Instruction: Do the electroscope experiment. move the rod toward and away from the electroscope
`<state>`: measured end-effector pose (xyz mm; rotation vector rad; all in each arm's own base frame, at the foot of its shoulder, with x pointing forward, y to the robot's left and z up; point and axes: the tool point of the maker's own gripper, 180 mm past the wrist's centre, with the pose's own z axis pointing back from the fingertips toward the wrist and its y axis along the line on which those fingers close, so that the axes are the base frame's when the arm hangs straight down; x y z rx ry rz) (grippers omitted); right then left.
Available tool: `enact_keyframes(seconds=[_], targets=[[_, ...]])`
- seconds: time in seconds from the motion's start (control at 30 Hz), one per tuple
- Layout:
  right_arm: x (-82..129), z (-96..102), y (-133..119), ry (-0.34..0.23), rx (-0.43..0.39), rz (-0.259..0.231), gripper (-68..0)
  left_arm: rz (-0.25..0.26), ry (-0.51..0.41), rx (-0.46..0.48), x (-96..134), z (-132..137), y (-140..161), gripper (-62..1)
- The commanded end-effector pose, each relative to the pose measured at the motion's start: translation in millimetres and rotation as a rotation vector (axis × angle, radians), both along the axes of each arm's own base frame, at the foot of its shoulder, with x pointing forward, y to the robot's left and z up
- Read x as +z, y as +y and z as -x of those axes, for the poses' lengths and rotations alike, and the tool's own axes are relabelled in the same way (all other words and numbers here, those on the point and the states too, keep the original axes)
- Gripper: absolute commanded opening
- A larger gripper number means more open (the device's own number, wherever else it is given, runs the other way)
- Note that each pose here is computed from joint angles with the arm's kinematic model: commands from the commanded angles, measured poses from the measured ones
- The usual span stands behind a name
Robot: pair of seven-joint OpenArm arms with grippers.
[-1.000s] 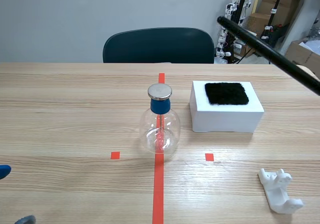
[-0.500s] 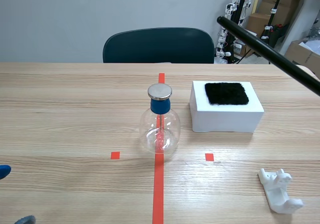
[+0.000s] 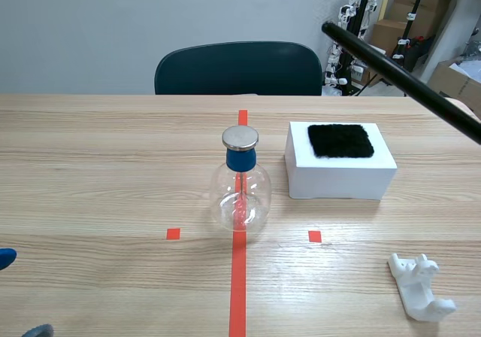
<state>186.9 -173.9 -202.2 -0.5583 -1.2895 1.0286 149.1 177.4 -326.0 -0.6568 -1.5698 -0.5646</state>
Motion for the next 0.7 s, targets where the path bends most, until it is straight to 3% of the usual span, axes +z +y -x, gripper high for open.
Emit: enact_keyframes(seconds=[0.0,0.67], targets=[[7.4,-4.4,1.1,-0.035,0.007,0.002,-65.3,0.014,-0.023,0.002,6.5,-2.0,1.9,1.4],[6.9,-4.3,0.7,-0.033,0.006,0.009,-65.3,0.014,-0.023,0.002,6.5,-2.0,1.9,1.4]])
